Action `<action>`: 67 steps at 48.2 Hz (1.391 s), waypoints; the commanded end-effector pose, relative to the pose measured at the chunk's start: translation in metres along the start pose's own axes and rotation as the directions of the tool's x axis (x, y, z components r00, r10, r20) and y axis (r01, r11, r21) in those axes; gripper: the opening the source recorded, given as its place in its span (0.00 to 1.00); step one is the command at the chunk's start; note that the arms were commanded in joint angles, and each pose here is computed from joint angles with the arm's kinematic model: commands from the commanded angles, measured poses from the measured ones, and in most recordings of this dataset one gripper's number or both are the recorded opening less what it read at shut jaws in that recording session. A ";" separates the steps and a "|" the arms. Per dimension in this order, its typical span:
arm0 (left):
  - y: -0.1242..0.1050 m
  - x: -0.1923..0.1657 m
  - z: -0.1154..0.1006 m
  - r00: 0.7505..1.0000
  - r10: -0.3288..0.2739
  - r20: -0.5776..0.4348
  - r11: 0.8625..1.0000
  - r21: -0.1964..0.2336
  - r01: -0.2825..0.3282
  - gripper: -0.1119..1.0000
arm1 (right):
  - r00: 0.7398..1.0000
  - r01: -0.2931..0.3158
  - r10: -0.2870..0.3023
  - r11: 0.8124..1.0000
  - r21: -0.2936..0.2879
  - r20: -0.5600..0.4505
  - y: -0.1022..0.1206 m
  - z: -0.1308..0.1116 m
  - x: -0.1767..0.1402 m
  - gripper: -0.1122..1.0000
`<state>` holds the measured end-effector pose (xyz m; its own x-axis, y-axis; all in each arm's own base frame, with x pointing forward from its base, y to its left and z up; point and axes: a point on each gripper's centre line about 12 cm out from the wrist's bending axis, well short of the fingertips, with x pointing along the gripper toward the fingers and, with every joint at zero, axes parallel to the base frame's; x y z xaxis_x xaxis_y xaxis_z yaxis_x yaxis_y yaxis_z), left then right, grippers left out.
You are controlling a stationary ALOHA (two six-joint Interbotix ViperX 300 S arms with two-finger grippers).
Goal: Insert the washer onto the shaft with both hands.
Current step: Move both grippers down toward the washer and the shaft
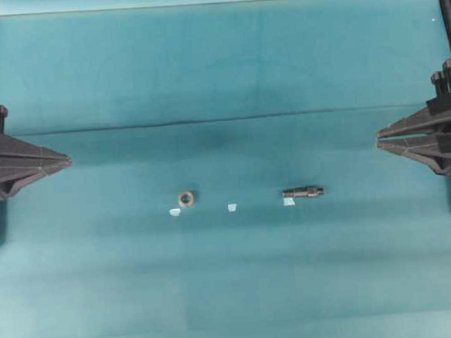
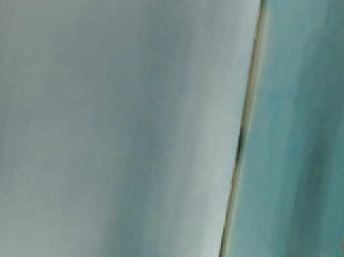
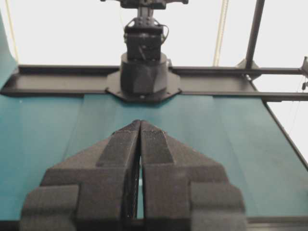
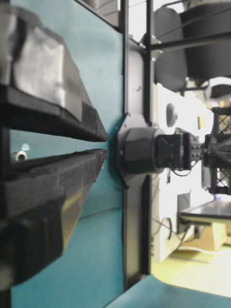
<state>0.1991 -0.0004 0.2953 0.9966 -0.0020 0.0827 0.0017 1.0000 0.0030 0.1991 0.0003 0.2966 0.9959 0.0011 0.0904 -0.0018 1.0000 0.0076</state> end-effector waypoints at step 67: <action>0.004 0.139 -0.080 0.578 0.012 -0.816 0.998 0.046 0.045 0.12 | 0.447 0.141 -0.026 0.989 0.042 -0.894 -0.014 -0.108 0.083 0.01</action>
<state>0.3385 -0.0001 0.2183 0.6321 0.0056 -0.7749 0.0492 0.9977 0.0473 0.2853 -0.0136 0.1906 0.5217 -0.0193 -0.8529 0.1414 0.9879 0.0641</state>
